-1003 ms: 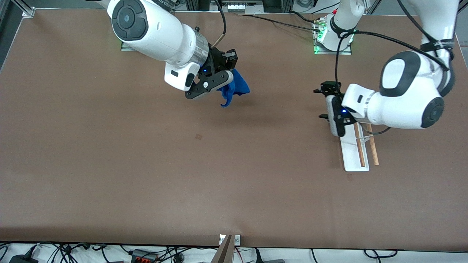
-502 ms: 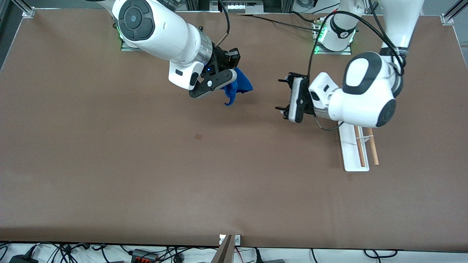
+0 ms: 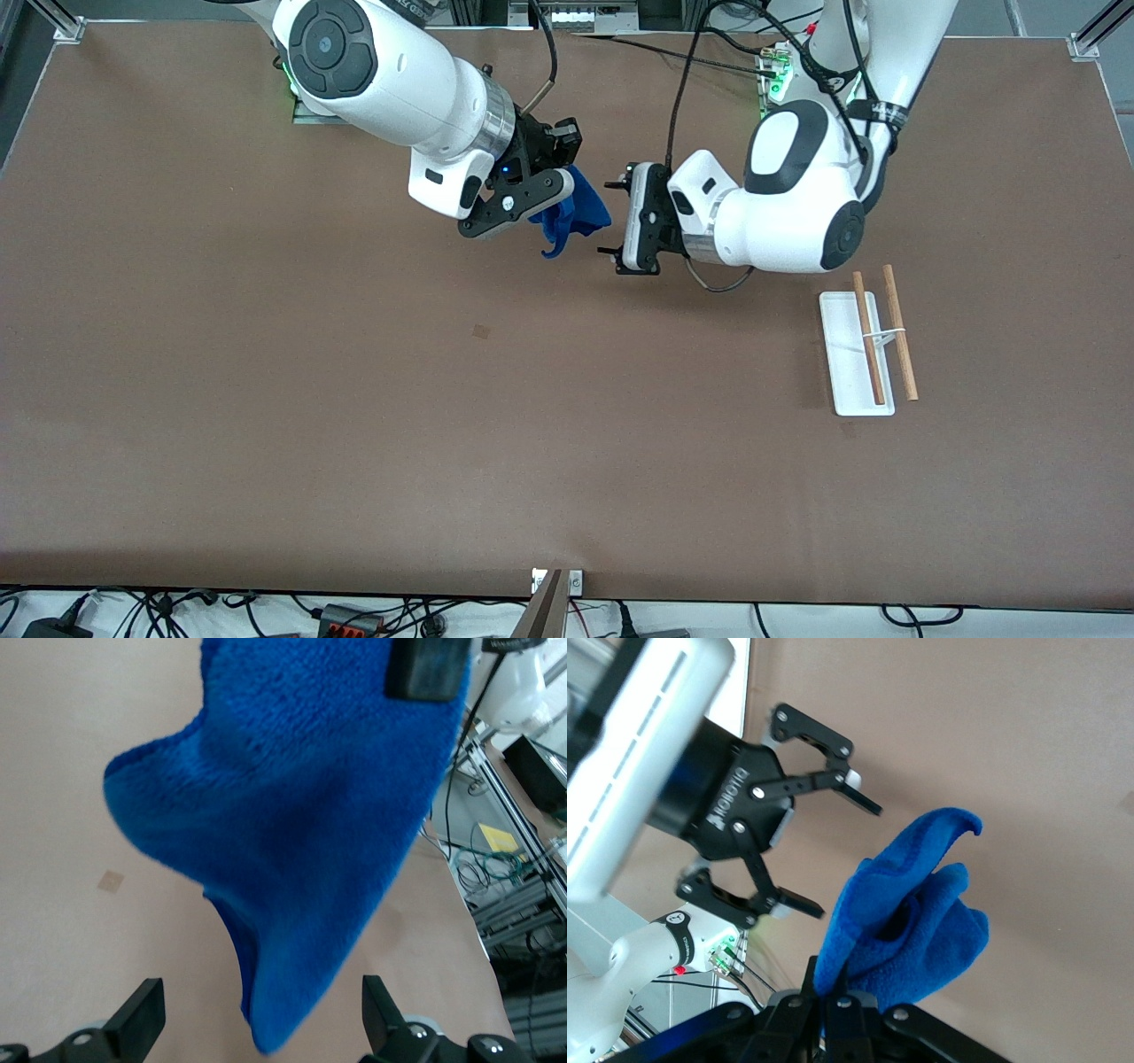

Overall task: Pass towel and hang on rack
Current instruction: 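Grasp the towel with the left gripper beside the right gripper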

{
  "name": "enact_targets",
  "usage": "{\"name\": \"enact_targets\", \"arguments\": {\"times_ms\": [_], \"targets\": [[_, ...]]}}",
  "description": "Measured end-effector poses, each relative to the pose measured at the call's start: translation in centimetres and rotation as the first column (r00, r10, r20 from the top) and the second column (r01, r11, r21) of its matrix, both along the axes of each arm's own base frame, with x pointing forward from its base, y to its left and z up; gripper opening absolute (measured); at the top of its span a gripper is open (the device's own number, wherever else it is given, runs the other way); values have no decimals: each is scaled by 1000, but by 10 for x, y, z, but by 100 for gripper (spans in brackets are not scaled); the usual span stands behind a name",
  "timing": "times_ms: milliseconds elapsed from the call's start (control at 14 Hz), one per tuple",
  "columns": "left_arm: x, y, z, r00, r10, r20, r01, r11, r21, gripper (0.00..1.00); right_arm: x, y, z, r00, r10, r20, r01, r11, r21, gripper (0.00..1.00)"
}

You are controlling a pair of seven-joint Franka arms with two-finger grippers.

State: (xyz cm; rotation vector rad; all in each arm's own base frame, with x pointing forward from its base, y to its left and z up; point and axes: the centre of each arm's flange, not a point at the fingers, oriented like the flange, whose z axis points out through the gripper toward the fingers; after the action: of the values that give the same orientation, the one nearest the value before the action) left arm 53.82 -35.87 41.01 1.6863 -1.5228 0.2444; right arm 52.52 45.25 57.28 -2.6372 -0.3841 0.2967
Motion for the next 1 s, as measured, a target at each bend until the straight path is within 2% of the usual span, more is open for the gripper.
{"name": "enact_targets", "arguments": {"times_ms": [573, 1003], "targets": [[-7, -10, 0, 1000, 14, 24, -14, 1000, -8, 91, -1, 0, 0, 1000, 3, -3, -3, 1000, -5, 3], [-13, -7, -18, 1000, 13, 10, -13, 1000, 8, 93, -4, 3, -1, 1000, 11, 3, -11, 1000, -14, 3]]}}
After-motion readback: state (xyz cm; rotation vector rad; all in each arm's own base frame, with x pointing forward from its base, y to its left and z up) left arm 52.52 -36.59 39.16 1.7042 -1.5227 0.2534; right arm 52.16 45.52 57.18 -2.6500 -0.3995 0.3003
